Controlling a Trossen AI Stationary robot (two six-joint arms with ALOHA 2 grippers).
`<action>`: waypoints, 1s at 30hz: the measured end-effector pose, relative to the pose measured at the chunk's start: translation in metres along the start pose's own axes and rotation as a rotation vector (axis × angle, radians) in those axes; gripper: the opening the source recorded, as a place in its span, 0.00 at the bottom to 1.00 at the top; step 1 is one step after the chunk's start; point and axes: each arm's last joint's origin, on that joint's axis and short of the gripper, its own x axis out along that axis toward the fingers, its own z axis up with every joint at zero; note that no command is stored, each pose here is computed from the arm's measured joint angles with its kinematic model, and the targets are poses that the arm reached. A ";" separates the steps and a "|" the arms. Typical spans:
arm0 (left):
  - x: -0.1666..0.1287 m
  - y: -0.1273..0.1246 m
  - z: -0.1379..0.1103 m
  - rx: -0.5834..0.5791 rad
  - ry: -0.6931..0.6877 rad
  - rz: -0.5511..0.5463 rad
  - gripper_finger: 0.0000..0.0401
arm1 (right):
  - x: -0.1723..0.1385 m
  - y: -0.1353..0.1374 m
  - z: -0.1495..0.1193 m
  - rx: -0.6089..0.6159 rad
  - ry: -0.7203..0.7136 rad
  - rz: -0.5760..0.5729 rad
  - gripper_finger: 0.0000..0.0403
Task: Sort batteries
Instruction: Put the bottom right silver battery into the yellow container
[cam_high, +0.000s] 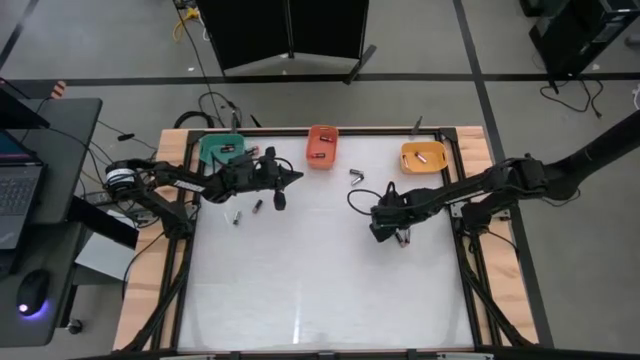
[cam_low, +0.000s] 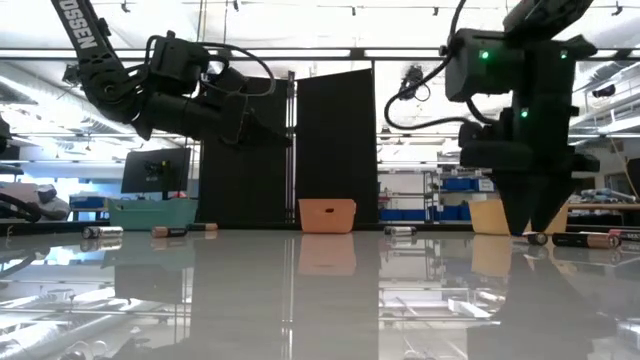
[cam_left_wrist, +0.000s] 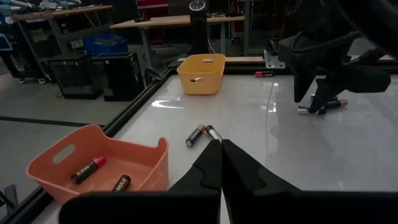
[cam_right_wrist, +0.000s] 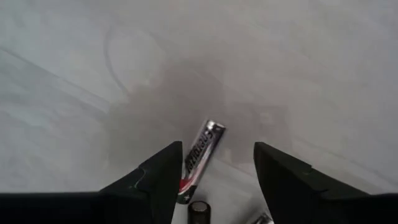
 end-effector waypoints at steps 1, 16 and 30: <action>0.000 0.000 0.000 0.000 0.001 0.000 0.02 | 0.002 0.001 0.001 0.000 0.001 -0.001 0.51; 0.000 0.000 0.000 -0.006 0.000 0.001 0.02 | 0.011 0.004 0.012 -0.058 0.006 0.037 0.14; 0.000 0.000 -0.001 -0.027 0.008 0.006 0.02 | -0.038 -0.031 0.090 -0.168 -0.112 -0.130 0.14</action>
